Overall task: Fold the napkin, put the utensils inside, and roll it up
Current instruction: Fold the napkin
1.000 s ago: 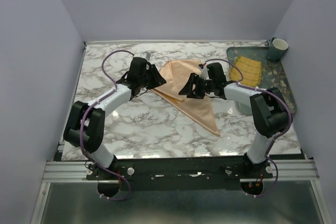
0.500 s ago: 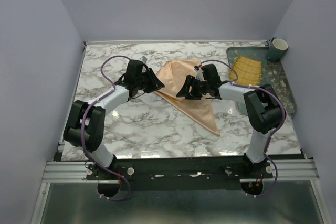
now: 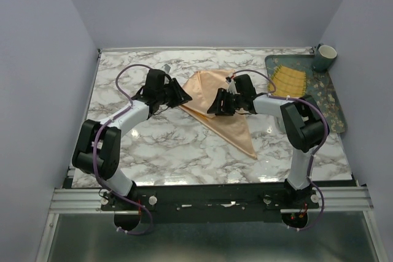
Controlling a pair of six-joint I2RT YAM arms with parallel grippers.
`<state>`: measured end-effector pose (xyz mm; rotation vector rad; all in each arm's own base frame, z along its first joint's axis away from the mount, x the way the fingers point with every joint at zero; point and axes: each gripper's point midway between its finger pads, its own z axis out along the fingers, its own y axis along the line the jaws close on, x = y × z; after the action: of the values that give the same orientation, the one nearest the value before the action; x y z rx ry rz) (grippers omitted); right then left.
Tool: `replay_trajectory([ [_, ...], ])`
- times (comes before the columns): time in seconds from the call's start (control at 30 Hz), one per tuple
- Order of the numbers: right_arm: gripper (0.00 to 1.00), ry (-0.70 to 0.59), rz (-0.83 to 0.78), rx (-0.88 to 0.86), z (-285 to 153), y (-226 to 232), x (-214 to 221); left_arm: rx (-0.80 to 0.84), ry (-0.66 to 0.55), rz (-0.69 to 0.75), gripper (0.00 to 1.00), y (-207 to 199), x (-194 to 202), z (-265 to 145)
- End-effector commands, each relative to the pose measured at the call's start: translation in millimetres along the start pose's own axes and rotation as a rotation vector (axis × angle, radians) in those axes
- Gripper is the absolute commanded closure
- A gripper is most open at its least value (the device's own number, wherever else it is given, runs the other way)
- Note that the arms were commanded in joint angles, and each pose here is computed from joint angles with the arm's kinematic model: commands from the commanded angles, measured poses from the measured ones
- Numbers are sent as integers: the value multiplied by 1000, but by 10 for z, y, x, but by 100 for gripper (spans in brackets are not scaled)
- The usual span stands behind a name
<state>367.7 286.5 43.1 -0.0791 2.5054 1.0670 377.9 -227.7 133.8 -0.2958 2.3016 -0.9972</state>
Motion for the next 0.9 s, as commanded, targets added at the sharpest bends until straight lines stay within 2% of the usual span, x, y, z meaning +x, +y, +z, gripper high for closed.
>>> replay_trajectory([
  [0.0,46,25,-11,-9,73,-14,67,36,-24,12,61,-93,-82,-112],
  [0.13,58,26,-18,-25,61,12,78,38,-27,10,61,-92,-104,-123],
  [0.23,71,24,-23,-46,35,67,71,42,-37,14,62,-111,-149,-136],
  [0.27,80,23,-25,-50,28,84,72,42,-38,14,61,-111,-159,-135],
  [0.37,89,27,-22,-64,-8,116,93,42,-44,15,61,-113,-197,-129],
  [0.67,99,40,-16,-96,-134,210,186,46,-36,-4,61,-105,-262,3],
  [0.87,99,43,-19,-96,-142,217,219,30,-26,-32,62,-38,-325,167],
])
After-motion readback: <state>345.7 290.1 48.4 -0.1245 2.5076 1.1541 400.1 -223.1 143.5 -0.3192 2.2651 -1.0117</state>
